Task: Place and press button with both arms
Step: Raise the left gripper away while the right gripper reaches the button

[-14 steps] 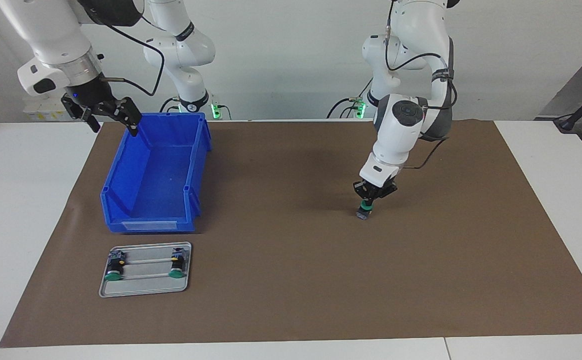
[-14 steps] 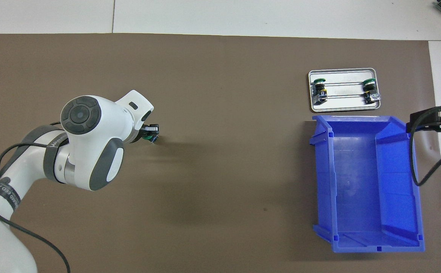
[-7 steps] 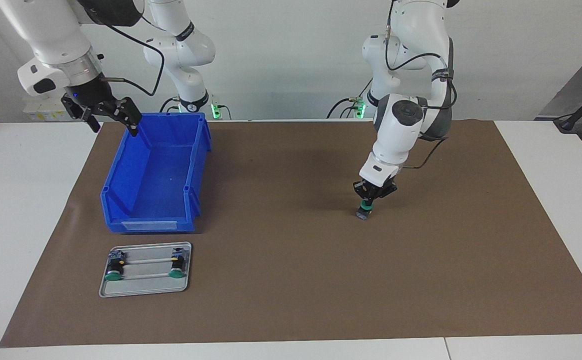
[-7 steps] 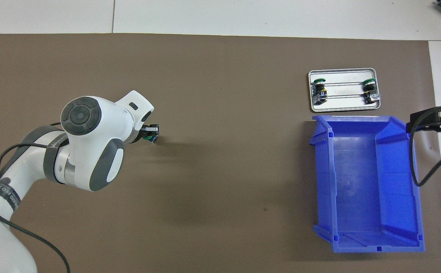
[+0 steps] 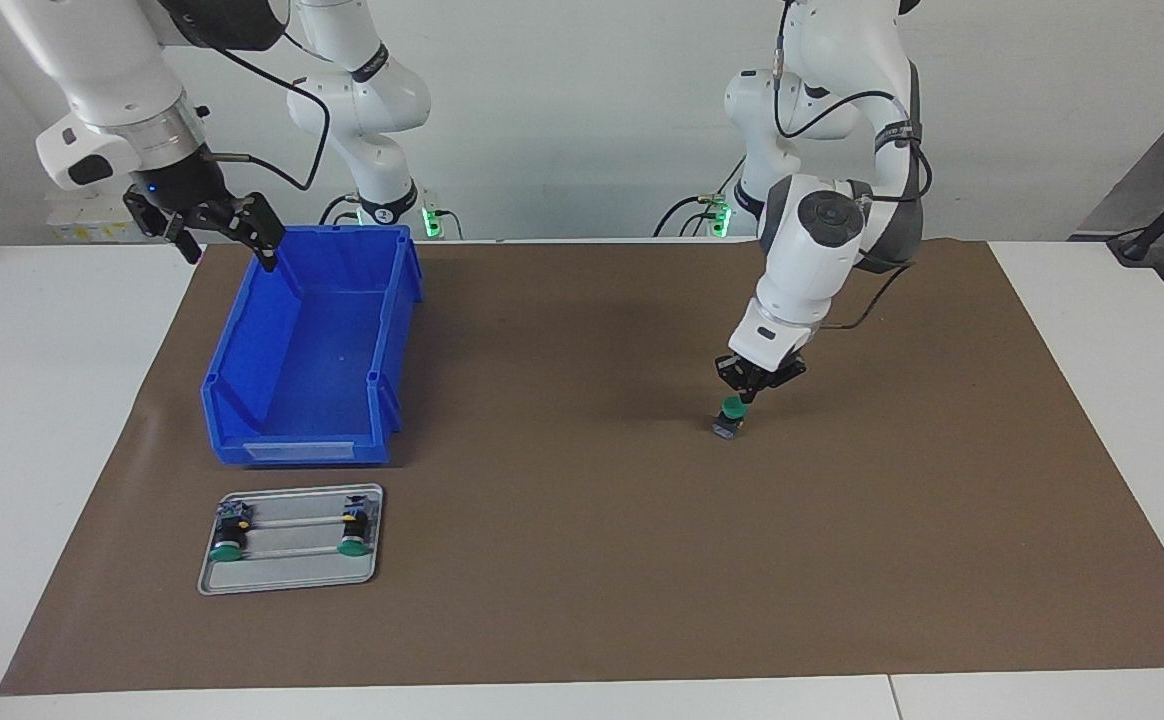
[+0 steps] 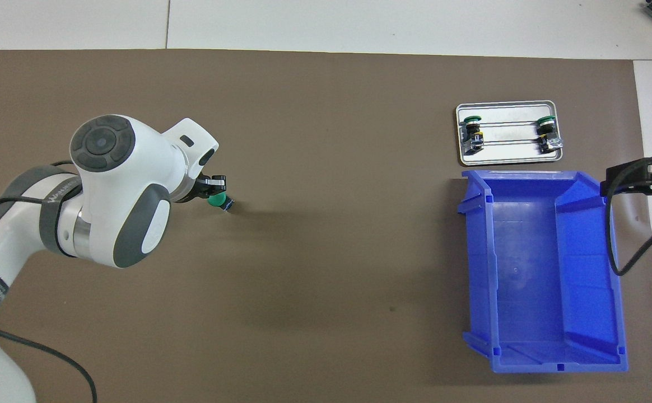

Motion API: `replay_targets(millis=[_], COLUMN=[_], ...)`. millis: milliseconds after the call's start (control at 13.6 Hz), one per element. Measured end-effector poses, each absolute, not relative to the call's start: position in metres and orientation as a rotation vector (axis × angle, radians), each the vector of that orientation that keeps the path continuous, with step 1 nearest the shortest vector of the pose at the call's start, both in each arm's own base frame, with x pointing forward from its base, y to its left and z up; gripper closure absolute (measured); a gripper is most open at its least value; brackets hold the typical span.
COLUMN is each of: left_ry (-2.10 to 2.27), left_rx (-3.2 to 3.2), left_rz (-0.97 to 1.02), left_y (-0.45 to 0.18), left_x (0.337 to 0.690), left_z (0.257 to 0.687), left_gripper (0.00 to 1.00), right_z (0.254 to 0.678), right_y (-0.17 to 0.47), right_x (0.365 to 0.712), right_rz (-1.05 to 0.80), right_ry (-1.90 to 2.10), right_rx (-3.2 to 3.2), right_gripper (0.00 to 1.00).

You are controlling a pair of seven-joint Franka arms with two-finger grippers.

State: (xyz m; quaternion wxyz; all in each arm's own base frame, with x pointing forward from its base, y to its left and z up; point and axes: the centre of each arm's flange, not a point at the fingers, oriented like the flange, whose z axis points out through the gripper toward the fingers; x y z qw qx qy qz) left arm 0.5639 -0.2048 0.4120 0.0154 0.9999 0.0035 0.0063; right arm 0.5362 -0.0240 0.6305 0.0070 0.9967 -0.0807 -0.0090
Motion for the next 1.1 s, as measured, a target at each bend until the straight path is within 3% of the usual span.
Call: replay_targets(millis=[73, 147, 367, 514, 881, 1101], left_ry=[0.014, 0.01, -0.036, -0.077, -0.076, -0.085], left_rx=[3.117, 3.122, 3.126, 3.122, 3.118, 3.117], left_rz=[-0.004, -0.029, -0.076, -0.098, -0.099, -0.061], left_y=[-0.199, -0.188, -0.133, -0.09, -0.051, -0.053], left_x=[0.568, 0.574, 0.591, 0.598, 0.591, 0.579], left_z=[0.425, 0.439, 0.484, 0.506, 0.56, 0.588], left_gripper=[0.99, 0.93, 0.61, 0.57, 0.03, 0.02], right_z=[0.631, 0.632, 0.632, 0.626, 0.588, 0.543], right_y=[-0.023, -0.022, -0.001, 0.03, 0.153, 0.267], right_x=[0.536, 0.537, 0.545, 0.551, 0.573, 0.575], right_rz=[-0.026, -0.01, 0.059, 0.074, 0.16, 0.19], right_ry=[-0.251, -0.246, -0.247, -0.265, -0.37, -0.484], right_rx=[3.118, 3.119, 3.121, 3.121, 3.167, 3.175], right_gripper=[0.0, 0.0, 0.0, 0.0, 0.0, 0.0])
